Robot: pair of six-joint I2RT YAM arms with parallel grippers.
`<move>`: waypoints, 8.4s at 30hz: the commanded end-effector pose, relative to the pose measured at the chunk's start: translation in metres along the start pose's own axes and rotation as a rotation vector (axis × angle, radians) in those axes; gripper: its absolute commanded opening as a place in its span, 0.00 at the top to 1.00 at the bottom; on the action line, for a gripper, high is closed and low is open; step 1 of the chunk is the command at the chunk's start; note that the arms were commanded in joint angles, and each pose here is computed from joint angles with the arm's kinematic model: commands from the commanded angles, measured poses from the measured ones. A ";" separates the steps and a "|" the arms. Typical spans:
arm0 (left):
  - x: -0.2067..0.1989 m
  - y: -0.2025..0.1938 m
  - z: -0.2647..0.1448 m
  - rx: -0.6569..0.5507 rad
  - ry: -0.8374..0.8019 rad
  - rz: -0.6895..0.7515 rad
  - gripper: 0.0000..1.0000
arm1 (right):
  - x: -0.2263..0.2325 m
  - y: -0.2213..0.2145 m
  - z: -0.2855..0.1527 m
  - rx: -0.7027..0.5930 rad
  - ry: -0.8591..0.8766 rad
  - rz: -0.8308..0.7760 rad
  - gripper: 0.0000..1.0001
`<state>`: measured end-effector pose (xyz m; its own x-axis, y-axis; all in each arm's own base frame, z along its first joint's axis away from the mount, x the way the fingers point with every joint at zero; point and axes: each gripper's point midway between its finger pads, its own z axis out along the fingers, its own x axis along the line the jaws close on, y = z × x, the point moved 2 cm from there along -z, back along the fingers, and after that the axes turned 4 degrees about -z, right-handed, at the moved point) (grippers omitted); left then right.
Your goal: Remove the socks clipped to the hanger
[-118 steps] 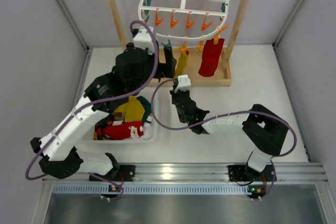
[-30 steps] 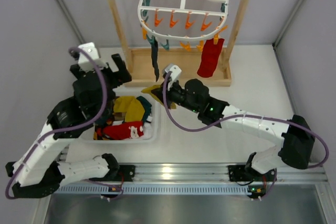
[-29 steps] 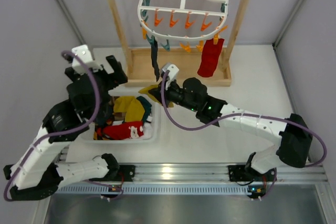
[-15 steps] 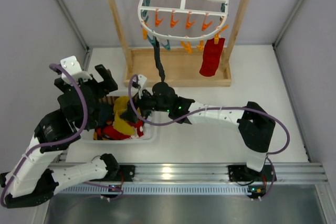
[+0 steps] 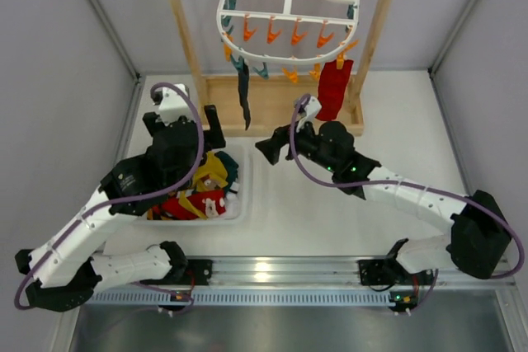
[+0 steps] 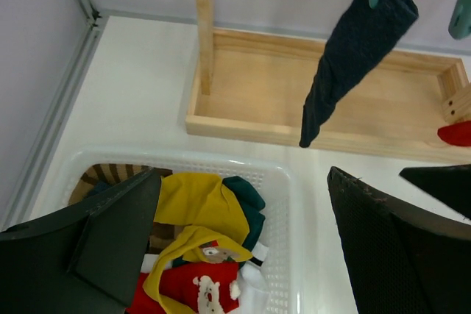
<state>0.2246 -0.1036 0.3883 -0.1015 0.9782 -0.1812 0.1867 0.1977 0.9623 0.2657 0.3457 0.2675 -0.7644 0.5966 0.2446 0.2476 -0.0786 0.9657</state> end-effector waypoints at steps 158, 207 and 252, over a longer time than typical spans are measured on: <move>0.123 0.054 -0.005 -0.168 0.292 -0.224 0.02 | 0.151 0.006 0.070 -0.023 0.255 -0.302 1.00; 0.101 0.040 -0.003 -0.128 0.111 -0.185 0.02 | 0.066 -0.016 0.044 0.077 0.076 -0.170 0.09; 0.030 -0.064 0.045 0.253 -0.299 -0.083 0.02 | -0.269 0.059 -0.063 -0.224 0.078 -0.239 0.16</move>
<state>0.2475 -0.0787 0.2959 0.1067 0.9361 -0.3351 0.4792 0.2469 0.8423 0.4523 0.1185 0.2306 -0.7266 0.6662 0.1678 0.0875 -0.1525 0.9844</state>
